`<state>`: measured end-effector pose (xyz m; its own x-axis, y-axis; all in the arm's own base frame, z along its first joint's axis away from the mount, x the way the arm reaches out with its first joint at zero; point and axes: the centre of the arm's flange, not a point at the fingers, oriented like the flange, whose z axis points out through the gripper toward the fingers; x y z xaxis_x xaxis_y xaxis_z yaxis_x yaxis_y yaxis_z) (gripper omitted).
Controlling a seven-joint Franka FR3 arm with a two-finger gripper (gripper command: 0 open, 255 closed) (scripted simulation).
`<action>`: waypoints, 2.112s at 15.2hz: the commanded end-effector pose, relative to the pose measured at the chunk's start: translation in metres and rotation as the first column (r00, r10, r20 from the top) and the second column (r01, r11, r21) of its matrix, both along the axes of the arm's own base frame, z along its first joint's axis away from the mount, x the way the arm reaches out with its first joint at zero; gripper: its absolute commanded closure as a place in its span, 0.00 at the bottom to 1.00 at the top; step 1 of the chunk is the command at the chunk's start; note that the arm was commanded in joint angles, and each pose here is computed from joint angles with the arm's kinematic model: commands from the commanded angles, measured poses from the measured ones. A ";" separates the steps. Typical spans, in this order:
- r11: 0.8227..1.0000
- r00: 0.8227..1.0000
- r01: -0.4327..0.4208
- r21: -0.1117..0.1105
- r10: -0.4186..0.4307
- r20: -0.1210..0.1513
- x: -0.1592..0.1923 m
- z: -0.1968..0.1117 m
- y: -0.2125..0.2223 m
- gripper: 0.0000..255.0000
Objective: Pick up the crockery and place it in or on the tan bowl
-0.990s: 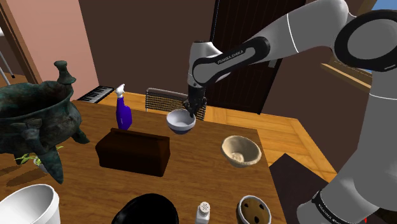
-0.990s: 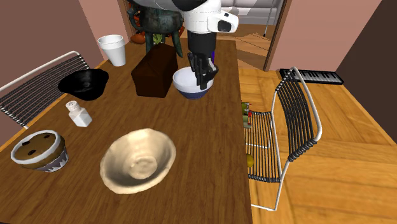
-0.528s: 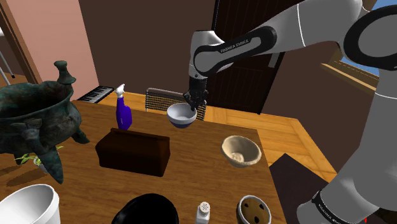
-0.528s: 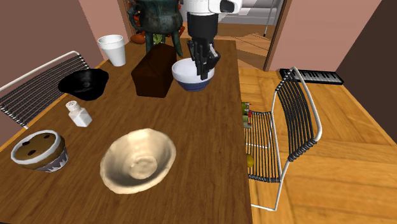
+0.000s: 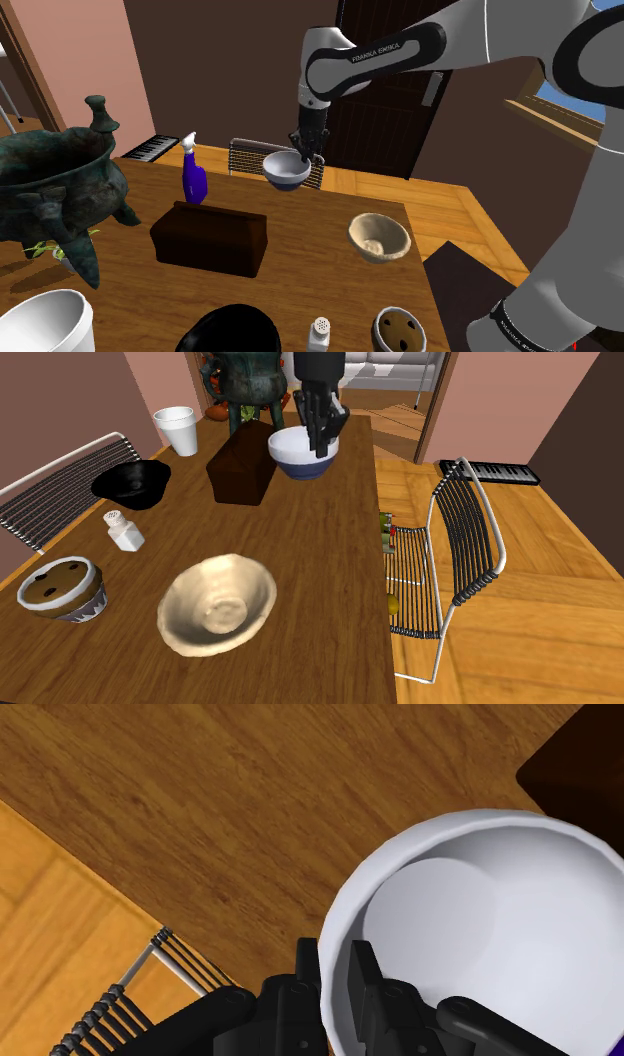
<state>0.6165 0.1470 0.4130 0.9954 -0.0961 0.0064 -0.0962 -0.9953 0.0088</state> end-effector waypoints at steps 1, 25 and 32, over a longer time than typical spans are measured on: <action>1.000 1.000 0.000 0.000 0.000 0.000 0.000 0.010 0.000 1.00; 1.000 1.000 0.000 0.000 0.000 0.000 -0.228 0.066 -0.127 1.00; 1.000 1.000 0.000 0.000 0.000 0.000 -0.280 0.058 -0.155 1.00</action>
